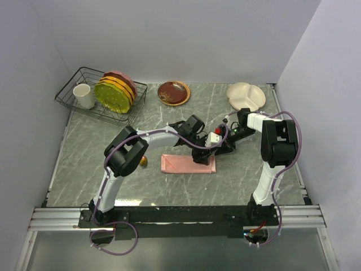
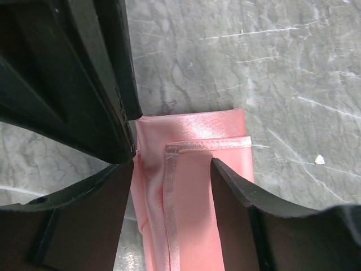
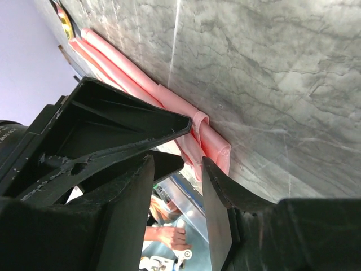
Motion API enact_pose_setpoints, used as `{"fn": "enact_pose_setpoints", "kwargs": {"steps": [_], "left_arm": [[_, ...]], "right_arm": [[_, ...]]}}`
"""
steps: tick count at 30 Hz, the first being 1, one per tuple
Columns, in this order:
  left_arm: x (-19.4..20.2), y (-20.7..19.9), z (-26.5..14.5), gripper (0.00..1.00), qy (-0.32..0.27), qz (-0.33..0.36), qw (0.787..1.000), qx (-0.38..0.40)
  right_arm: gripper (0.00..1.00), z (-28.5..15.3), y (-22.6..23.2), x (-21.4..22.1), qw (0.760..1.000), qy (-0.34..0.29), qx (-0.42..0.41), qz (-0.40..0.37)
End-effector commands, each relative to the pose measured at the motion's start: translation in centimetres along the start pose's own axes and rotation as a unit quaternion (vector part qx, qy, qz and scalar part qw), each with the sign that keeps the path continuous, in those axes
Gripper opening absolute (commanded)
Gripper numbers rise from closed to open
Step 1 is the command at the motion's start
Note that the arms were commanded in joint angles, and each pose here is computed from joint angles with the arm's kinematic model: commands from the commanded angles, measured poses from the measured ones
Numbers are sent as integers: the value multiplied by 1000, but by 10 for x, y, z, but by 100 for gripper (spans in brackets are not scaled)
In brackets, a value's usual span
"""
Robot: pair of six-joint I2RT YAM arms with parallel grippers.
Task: Fold the napkin into a case and place the utensils inside
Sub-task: Stuff the top corner of the smaller-rectangle-folded napkin into the folded napkin.
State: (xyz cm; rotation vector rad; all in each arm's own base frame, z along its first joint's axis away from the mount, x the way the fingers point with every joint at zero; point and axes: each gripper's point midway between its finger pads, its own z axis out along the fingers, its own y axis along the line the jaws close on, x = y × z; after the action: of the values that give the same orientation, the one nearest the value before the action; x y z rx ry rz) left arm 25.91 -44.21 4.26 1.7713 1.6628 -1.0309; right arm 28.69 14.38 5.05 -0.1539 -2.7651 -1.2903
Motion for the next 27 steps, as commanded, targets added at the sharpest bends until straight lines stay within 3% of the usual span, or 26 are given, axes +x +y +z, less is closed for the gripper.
{"fn": "enact_pose_setpoints", "kwargs": {"steps": [1,4,27], "left_arm": [[-24,2,-6,63,-28,36,999,-11],[-22,-1,-4,61,-23,33,999,-1],[-45,-20,-16,10,-44,26,998,-24]], "right_arm": [[48,-4,1,-7,1000,-15,0,-4],[50,-1,-2,-8,1000,-11,1,2],[52,1,12,6,1000,8,-8,9]]}}
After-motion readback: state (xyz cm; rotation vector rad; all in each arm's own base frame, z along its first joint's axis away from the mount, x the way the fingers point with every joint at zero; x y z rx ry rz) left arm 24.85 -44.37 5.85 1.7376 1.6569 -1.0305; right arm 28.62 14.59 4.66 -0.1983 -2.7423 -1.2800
